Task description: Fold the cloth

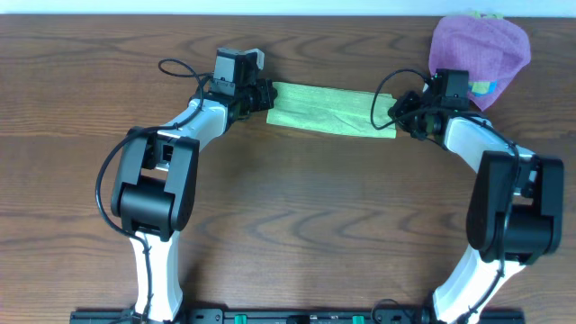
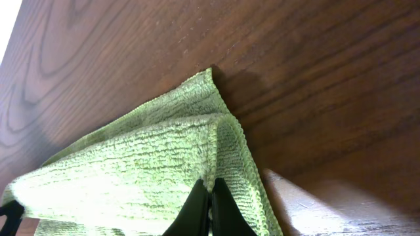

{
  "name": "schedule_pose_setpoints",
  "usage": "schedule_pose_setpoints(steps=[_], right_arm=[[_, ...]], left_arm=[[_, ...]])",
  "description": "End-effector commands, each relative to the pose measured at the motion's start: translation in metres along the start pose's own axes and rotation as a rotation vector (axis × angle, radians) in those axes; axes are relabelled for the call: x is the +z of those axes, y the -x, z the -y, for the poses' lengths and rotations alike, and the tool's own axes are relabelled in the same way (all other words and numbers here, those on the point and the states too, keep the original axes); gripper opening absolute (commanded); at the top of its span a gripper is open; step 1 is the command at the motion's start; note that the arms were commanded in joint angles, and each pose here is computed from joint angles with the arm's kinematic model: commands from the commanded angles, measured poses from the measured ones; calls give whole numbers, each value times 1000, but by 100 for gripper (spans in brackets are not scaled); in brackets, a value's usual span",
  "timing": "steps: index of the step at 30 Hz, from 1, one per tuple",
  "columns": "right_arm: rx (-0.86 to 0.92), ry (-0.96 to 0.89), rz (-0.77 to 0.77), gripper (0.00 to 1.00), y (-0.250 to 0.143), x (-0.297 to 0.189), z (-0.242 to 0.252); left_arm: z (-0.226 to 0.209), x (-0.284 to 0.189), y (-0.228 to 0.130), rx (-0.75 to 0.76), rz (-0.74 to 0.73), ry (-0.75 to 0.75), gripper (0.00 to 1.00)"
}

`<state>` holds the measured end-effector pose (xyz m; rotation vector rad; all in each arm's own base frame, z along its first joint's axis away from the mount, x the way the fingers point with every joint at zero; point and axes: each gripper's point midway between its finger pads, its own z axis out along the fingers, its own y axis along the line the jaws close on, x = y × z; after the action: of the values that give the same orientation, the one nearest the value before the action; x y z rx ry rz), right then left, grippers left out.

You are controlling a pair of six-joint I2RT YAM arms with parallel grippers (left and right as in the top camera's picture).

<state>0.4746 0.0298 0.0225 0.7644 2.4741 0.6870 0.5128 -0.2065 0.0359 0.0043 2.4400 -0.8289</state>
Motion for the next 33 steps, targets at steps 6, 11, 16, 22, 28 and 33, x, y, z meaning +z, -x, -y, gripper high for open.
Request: schedule_pose_setpoints(steps=[6,11,16,22,28,33], right_arm=[[-19,-14,23,14,7,-1,0],[-10,-11,24,24,9,-2,3],[-7,-3,20,34,9,-3,2],[2,16,12,36,10,-4,1],[14,67,-6,42,18,-13,-6],[-60,49,-29,44,26,-33,-16]], left_arm=[[-5,4,-3,11,-17,6,6],[-7,4,-9,-2,-44,17,6],[-9,3,-13,-10,-58,23,50],[-10,3,-14,-14,-62,27,65],[-8,-2,-8,-10,-50,23,64],[6,-27,15,105,0,29,66]])
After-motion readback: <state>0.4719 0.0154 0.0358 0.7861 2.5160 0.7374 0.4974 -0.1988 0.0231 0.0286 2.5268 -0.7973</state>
